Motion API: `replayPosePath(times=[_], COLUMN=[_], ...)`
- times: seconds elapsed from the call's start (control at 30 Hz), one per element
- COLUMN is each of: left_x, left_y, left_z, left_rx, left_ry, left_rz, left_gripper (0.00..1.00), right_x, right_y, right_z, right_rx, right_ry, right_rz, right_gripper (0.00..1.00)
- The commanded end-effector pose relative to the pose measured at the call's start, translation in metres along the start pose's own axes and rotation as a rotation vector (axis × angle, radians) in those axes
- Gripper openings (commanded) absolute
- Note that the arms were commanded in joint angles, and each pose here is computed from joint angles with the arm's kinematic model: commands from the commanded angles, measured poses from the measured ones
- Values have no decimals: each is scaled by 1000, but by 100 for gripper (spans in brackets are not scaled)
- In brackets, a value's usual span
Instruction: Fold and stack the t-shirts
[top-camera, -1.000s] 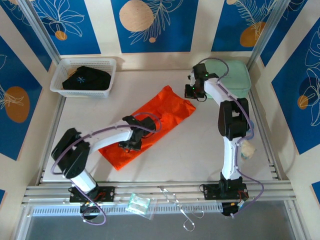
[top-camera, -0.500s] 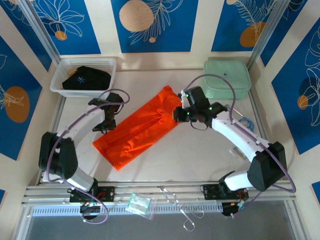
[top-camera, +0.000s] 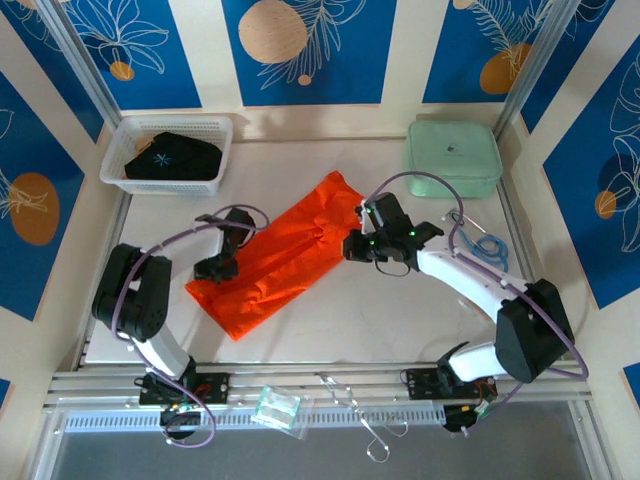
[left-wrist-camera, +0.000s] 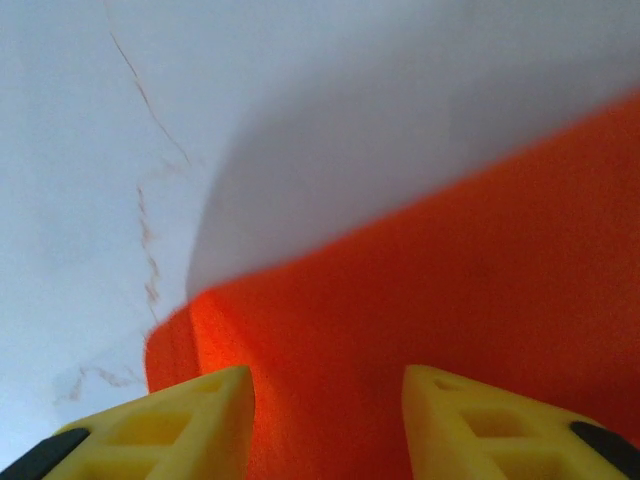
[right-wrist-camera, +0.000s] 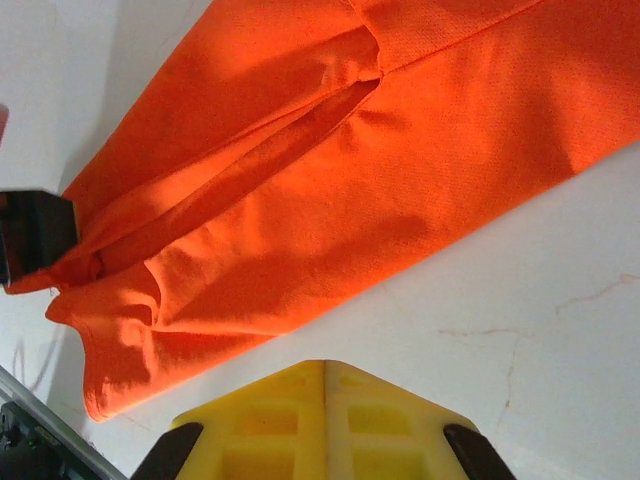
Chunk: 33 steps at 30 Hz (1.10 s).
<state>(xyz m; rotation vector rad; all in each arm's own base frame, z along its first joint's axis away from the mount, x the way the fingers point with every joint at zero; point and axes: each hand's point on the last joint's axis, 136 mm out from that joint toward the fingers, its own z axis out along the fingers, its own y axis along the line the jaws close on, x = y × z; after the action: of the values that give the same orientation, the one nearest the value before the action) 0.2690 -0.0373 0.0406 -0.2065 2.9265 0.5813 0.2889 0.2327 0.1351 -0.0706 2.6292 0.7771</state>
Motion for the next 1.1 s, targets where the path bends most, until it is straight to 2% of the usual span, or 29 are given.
replayPosePath(times=[0.0,0.2,0.57,0.87,1.07], left_x=[22,44,62,92,111], left_y=[-6,-10,-36,-77,-111], left_z=[-10,-10,11,-1,-13], left_rx=[36,33,60,212,352], left_ry=[5,10,86,143,179], left_rz=[15,34,70,72,35], left_gripper=[44,45,45,47,49], right_x=[-11,-40,-81,-108,-143], right_y=[0,-34,-95,-116,-118], right_z=[11,39,109,143,161], right_rx=[-18,90,155,154,111], right_ry=[12,47,176,257,280], right_rz=[44,125,275,285,241], right_gripper=[0,0,0,0,0])
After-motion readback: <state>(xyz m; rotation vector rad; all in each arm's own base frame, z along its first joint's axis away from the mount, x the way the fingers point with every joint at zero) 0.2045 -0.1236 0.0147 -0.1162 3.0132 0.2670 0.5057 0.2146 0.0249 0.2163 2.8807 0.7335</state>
